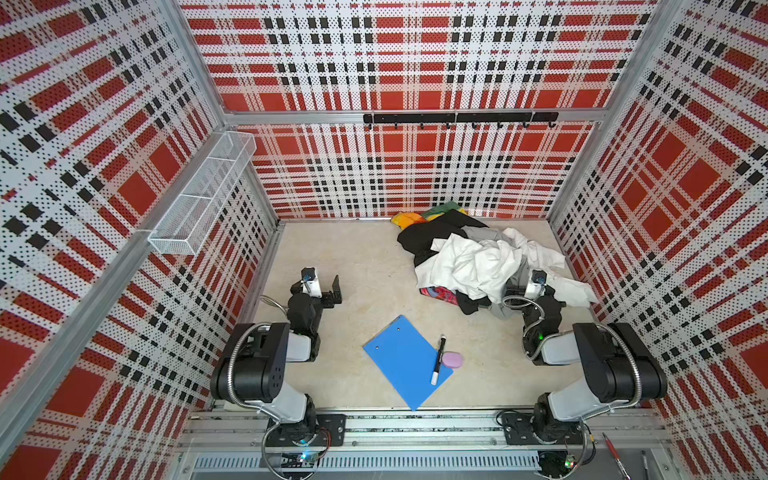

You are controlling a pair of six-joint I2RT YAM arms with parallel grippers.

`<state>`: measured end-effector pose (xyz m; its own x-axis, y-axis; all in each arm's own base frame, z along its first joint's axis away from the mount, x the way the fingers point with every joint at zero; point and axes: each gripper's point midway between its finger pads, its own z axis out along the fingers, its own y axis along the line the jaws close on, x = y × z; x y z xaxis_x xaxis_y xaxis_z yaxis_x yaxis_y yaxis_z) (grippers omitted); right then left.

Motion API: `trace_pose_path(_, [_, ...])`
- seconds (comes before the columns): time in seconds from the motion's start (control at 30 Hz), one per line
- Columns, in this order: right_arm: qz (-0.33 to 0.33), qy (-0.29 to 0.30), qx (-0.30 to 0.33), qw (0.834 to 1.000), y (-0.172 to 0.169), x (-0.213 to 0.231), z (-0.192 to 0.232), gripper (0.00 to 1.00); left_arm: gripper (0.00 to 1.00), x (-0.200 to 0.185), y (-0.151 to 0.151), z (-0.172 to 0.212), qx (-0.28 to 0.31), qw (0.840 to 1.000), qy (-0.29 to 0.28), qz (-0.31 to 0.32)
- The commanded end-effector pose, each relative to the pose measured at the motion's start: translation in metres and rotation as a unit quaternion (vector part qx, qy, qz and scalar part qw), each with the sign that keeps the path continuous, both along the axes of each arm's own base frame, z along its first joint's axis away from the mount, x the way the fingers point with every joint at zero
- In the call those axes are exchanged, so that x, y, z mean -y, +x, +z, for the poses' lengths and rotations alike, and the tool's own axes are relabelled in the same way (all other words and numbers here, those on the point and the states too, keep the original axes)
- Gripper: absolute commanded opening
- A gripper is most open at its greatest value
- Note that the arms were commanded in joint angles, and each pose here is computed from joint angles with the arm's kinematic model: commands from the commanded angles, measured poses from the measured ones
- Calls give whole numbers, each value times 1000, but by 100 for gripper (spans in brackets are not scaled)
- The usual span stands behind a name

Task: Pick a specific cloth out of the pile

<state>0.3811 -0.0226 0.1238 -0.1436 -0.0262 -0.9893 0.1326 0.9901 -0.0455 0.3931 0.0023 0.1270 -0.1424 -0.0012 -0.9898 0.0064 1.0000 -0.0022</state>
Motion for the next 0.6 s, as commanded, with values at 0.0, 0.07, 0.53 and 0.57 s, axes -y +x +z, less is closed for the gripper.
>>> trace_pose_path(0.0, [-2, 4, 28, 1000, 5, 1, 15, 100, 99, 0, 2, 5, 12, 1000, -2, 1])
trace_pose_path(0.07, [-2, 4, 28, 1000, 5, 0, 14, 100, 99, 0, 2, 5, 12, 1000, -2, 1])
trace_pose_path(0.53, [-1, 4, 30, 1000, 5, 0, 16, 100, 99, 0, 2, 5, 12, 1000, -2, 0])
trace_pose_path(0.57, [-2, 4, 29, 1000, 4, 1, 15, 100, 99, 0, 2, 5, 12, 1000, -2, 0])
